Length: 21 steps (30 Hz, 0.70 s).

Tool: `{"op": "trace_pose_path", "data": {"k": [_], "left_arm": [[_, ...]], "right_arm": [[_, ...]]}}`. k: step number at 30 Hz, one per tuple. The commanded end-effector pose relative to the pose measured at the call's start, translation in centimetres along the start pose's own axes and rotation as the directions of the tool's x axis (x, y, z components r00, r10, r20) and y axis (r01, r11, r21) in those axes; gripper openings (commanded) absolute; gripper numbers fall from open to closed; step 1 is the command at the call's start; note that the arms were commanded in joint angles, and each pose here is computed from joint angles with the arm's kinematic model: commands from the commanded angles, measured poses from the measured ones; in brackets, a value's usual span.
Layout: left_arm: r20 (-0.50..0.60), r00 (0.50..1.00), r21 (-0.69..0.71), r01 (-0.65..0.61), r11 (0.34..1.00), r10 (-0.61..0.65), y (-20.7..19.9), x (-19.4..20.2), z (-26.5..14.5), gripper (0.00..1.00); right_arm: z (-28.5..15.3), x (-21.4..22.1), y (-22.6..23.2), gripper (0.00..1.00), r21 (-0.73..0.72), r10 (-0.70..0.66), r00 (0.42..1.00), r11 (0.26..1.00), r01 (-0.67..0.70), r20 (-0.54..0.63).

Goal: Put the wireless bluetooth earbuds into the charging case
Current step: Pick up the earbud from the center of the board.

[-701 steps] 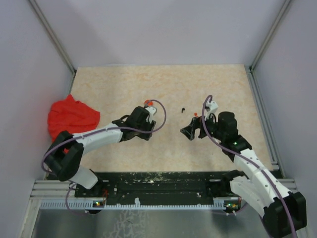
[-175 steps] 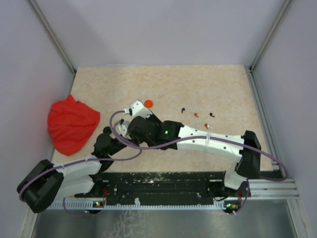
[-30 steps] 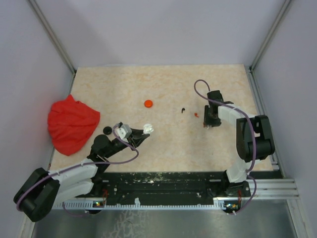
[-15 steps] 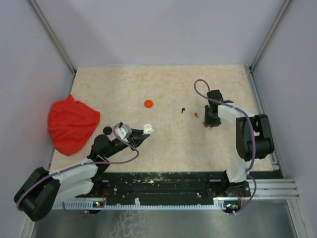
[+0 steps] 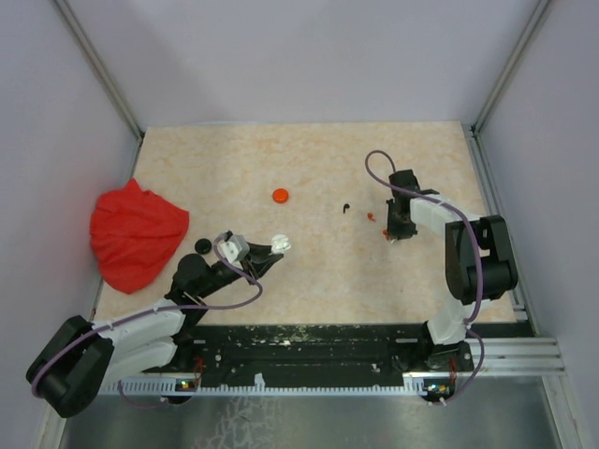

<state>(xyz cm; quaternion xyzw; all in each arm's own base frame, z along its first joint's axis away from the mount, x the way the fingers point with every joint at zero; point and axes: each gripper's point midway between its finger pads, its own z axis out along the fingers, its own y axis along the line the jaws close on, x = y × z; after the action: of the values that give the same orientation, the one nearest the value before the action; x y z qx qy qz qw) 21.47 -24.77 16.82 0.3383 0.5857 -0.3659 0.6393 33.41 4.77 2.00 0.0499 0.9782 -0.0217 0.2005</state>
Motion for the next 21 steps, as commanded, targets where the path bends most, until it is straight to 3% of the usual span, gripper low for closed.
{"op": "trace_pose_path", "data": {"k": [1, 12, 21], "left_arm": [[0.038, 0.999, 0.039, 0.002, 0.999, -0.003, -0.7, -0.9, 0.0, 0.01], [0.068, 0.996, 0.131, 0.052, 0.99, -0.061, -2.1, -2.1, 0.5, 0.01], [0.065, 0.991, 0.193, 0.101, 0.976, -0.115, -2.9, -2.4, 1.2, 0.01]], "right_arm": [[-1.3, -1.1, 0.7, 0.19, 0.017, -0.016, 0.998, 1.0, 0.015, 0.053], [-8.1, -3.2, 4.5, 0.18, -0.048, -0.125, 0.958, 0.989, 0.142, 0.259], [-17.9, -5.3, 11.1, 0.18, -0.198, -0.183, 0.796, 0.914, 0.353, 0.578]]}}
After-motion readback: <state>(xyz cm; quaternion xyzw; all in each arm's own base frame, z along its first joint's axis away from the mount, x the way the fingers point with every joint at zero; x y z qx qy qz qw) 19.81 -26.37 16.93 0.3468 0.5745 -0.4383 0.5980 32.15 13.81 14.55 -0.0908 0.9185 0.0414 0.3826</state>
